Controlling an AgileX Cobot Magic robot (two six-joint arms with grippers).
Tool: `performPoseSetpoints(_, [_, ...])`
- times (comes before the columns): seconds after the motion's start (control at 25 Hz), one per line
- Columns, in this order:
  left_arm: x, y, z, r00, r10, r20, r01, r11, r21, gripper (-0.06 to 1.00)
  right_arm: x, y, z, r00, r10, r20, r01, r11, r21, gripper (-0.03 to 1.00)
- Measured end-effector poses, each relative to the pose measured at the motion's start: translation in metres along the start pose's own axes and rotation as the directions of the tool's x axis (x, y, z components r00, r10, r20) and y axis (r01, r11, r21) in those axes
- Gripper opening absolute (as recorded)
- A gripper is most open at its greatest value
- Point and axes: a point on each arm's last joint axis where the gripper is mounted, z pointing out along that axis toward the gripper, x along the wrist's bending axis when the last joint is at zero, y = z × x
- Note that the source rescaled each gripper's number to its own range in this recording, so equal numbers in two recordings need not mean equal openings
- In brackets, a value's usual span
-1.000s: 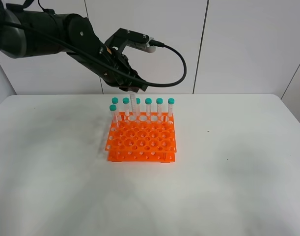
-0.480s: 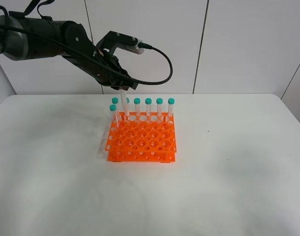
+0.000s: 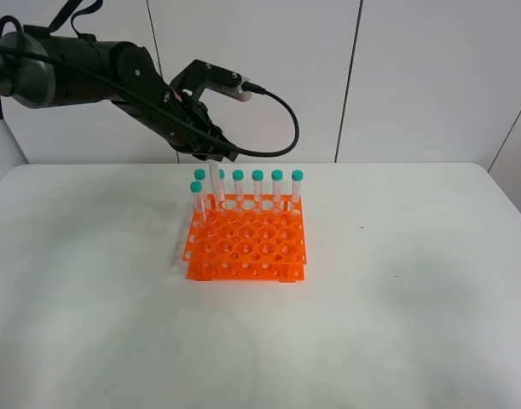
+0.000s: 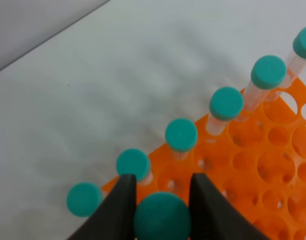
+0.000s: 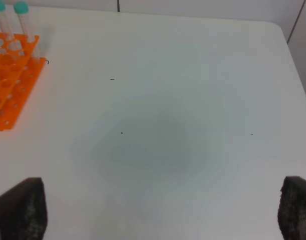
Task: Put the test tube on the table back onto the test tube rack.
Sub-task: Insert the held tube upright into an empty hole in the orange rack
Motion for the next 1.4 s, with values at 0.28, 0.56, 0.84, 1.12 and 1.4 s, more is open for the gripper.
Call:
performPoseSetpoints(0.28, [-0.004, -0.005, 0.003, 1.0, 0.006, 0.008, -0.007, 1.0, 0.016, 0.0, 0.0, 0.0, 0.0, 1.0, 0.0, 0.0, 0.0, 1.0, 0.0, 1.0])
performPoseSetpoints(0.56, [-0.017, -0.003, 0.004, 0.999, 0.046, 0.019, -0.046, 0.999, -0.004, 0.0, 0.0, 0.0, 0.0, 1.0, 0.008, 0.0, -0.008, 1.0, 0.0, 1.0])
performPoseSetpoints(0.84, [-0.016, -0.002, 0.004, 0.997, 0.07, 0.01, -0.07, 0.998, -0.009, 0.0, 0.0, 0.0, 0.0, 1.0, 0.008, 0.0, -0.008, 1.0, 0.0, 1.0])
performPoseSetpoints(1.12, [-0.012, -0.011, 0.008, 0.997, 0.071, -0.003, -0.071, 0.997, 0.012, 0.0, 0.0, 0.0, 0.0, 1.0, 0.008, 0.0, -0.008, 1.0, 0.0, 1.0])
performPoseSetpoints(1.4, [-0.012, -0.017, 0.013, 0.998, 0.069, -0.012, -0.069, 0.998, -0.004, 0.0, 0.0, 0.0, 0.0, 1.0, 0.008, 0.0, -0.008, 1.0, 0.0, 1.0])
